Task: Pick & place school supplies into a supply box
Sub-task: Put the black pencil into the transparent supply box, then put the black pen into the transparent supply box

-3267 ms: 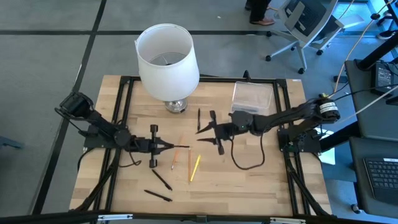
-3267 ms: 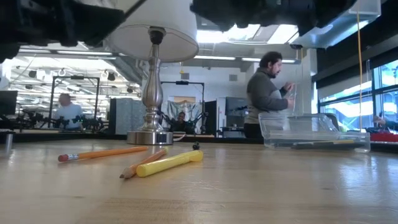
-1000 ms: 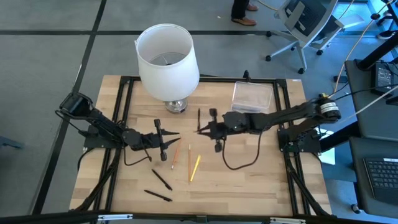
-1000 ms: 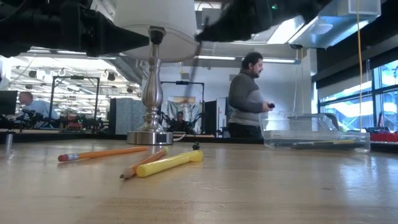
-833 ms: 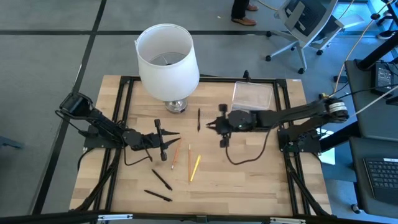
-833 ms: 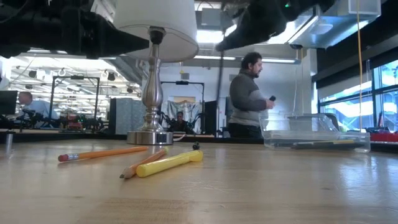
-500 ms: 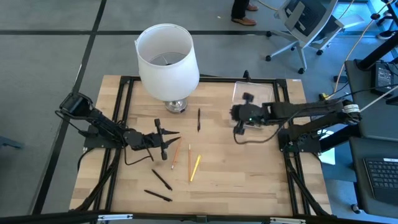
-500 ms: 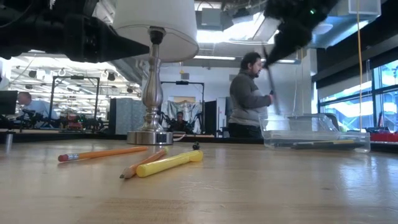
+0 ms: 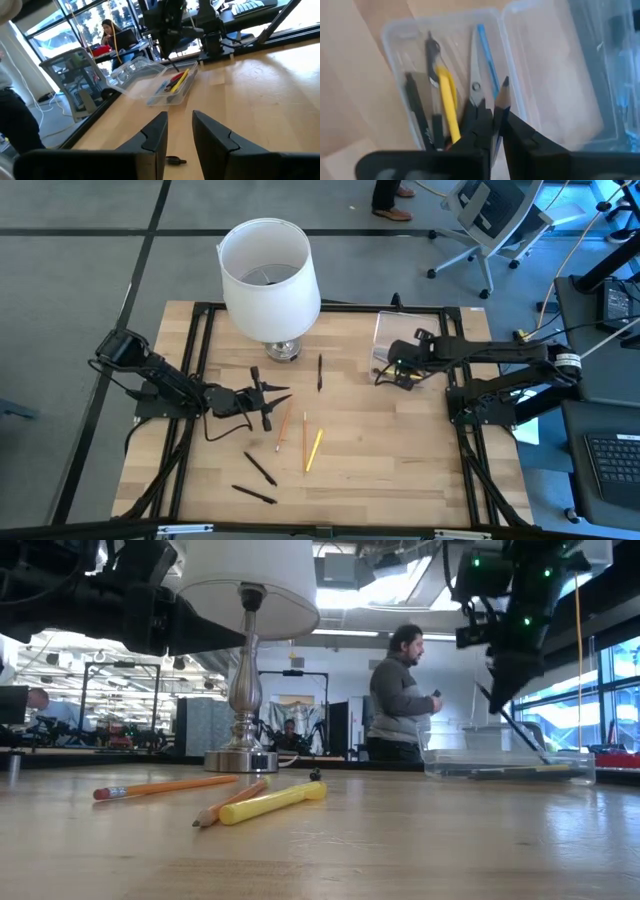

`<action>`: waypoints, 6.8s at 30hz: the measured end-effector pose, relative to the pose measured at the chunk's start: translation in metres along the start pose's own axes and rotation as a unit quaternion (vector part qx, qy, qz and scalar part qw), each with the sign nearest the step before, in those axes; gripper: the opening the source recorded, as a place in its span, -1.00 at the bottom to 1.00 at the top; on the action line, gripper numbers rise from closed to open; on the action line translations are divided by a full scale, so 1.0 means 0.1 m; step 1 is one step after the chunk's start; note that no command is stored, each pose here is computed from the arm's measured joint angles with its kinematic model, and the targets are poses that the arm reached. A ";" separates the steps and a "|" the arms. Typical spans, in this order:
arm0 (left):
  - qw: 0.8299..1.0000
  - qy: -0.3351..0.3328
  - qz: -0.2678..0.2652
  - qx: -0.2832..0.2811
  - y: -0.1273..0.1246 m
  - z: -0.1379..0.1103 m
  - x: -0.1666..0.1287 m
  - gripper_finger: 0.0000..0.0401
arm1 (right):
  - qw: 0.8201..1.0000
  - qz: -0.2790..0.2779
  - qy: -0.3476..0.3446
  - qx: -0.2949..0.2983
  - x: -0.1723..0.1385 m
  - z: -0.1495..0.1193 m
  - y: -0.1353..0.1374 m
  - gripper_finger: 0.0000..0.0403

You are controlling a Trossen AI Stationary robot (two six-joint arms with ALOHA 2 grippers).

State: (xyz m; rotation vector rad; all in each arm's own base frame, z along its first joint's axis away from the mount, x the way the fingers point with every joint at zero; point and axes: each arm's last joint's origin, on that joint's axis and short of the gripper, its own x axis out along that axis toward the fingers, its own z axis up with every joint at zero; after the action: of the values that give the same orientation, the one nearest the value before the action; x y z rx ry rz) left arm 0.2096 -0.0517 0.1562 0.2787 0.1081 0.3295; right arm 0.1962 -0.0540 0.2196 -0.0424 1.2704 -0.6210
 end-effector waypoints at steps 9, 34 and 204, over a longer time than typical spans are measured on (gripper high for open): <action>1.000 -0.001 -0.005 0.000 0.00 0.00 0.00 -0.60 | 1.000 -0.004 0.009 -0.011 0.20 -0.11 0.01 -0.85; 1.000 0.002 -0.006 0.002 0.00 -0.01 0.00 -0.62 | 0.998 0.027 0.028 -0.043 0.59 0.07 0.22 -0.75; 0.801 0.513 -0.306 0.046 -1.25 0.27 0.08 -0.88 | 0.993 0.059 -0.097 0.026 0.47 0.57 0.25 -0.14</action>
State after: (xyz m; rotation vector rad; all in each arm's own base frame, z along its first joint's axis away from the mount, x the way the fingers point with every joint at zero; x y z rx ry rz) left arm 0.2594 -0.1696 0.1455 0.1182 1.2744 -0.2124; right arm 0.2652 -0.0717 0.1876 0.0140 1.0599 -0.5345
